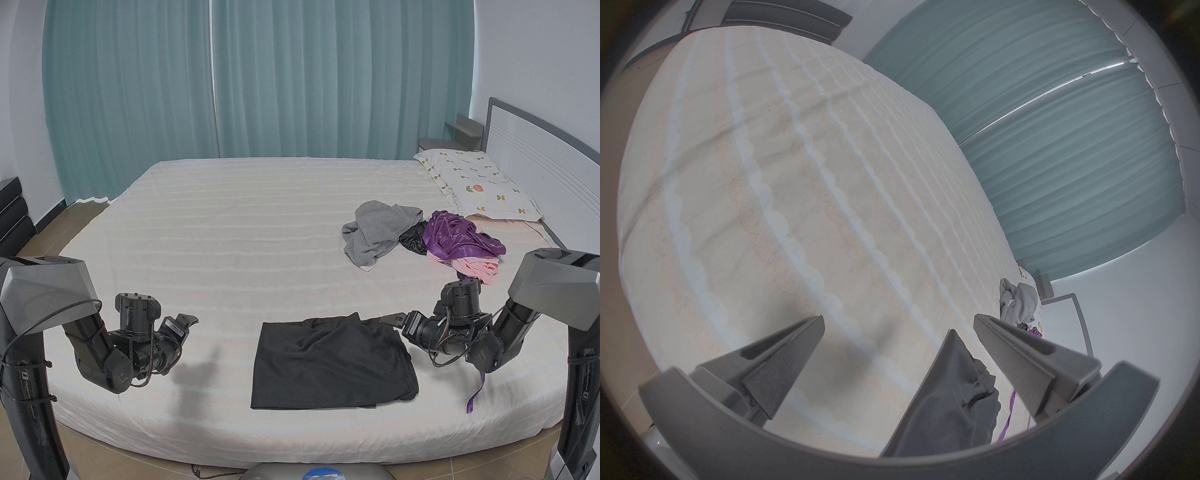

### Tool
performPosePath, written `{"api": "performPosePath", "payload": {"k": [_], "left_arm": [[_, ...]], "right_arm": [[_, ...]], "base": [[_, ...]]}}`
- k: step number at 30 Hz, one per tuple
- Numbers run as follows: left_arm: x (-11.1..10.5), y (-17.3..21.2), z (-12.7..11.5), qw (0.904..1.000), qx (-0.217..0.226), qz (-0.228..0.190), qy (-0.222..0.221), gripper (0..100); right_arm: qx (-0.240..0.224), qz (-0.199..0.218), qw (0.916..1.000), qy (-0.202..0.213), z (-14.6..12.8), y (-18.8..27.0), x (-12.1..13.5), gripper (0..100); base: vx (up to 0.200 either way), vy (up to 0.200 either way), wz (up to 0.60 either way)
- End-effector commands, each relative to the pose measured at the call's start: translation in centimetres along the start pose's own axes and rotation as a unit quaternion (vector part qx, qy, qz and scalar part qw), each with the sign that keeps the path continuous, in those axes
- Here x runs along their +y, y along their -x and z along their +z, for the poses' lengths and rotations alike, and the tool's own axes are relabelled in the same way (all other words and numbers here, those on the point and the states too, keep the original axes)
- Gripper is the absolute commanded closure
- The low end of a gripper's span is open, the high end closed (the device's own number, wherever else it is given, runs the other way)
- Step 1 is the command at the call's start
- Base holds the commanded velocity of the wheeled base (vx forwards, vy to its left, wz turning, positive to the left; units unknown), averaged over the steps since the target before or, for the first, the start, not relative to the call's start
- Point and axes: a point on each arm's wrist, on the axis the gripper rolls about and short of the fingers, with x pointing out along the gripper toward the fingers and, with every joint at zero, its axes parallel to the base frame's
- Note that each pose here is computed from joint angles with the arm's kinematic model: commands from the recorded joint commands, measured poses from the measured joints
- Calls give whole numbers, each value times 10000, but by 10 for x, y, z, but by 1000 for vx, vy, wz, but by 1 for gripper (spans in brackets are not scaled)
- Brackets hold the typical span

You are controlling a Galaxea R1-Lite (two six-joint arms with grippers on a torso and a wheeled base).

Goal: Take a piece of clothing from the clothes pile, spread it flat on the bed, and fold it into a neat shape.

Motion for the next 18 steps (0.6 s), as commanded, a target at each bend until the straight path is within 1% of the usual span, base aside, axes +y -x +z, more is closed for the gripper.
{"api": "performPosePath", "payload": {"k": [1, 4, 6, 13, 18], "left_arm": [[1, -1, -2, 10000, 4, 29, -30, 0], [1, -1, -4, 10000, -1, -37, -51, 0], [2, -1, -4, 10000, 3, -31, -51, 0], [1, -1, -5, 10000, 8, -33, -55, 0], [1, -1, -5, 10000, 8, -33, -55, 0]], "right_arm": [[31, -94, 9998, -182, -2, -32, -15, 0], [-178, 66, 9996, -184, 10, -49, -13, 0], [-248, 125, 9995, -172, 14, -55, -12, 0], [-338, 179, 9991, -170, 20, -68, -16, 0], [-279, 251, 9992, -161, 20, -74, -18, 0]], "base": [[0, 0, 0], [0, 0, 0], [0, 0, 0], [0, 0, 0], [0, 0, 0]]}}
